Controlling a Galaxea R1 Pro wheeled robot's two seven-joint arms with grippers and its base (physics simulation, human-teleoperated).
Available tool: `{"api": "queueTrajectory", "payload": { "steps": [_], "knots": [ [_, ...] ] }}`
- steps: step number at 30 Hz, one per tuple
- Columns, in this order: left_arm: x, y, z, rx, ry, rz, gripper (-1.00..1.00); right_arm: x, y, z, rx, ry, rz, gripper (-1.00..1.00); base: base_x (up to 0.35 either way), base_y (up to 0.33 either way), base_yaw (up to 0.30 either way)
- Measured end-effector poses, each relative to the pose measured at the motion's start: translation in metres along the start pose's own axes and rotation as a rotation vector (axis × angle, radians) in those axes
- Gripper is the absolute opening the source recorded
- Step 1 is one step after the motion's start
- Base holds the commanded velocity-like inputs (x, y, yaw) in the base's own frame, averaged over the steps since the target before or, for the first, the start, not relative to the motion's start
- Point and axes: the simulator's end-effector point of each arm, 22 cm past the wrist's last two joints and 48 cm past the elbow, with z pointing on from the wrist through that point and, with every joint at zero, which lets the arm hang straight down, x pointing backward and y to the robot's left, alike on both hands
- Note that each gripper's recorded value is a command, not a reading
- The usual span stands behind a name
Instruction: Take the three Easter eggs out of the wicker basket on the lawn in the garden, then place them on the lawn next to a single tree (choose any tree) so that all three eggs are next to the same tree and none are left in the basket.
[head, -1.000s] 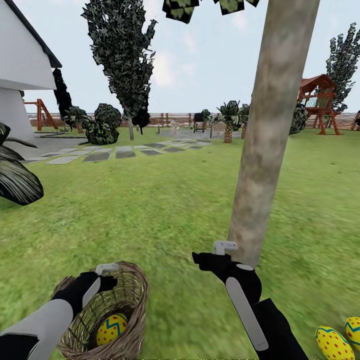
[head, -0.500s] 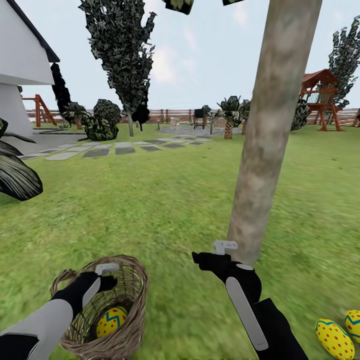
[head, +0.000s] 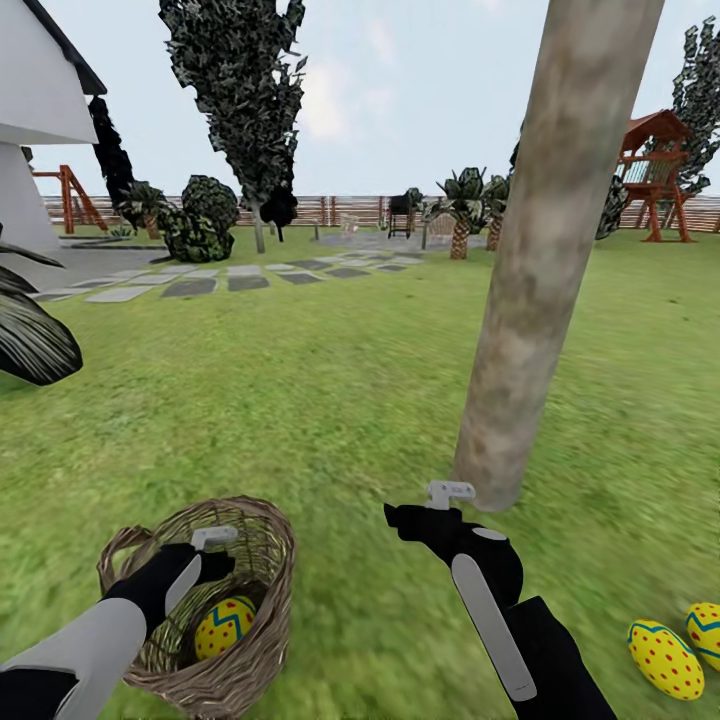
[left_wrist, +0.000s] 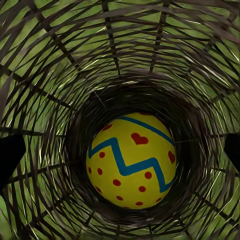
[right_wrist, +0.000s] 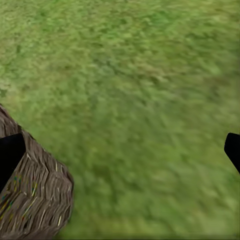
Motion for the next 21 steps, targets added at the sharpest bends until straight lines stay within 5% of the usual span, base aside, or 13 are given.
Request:
{"api": "queueTrajectory", "payload": {
  "steps": [21],
  "knots": [
    [0.0041,-0.0013,-0.0001,0.002,0.018,0.003,1.0,0.0,-0.0008,-0.0001,0.001,0.0,-0.001,1.0,0.042,0.0,0.0]
  ]
}}
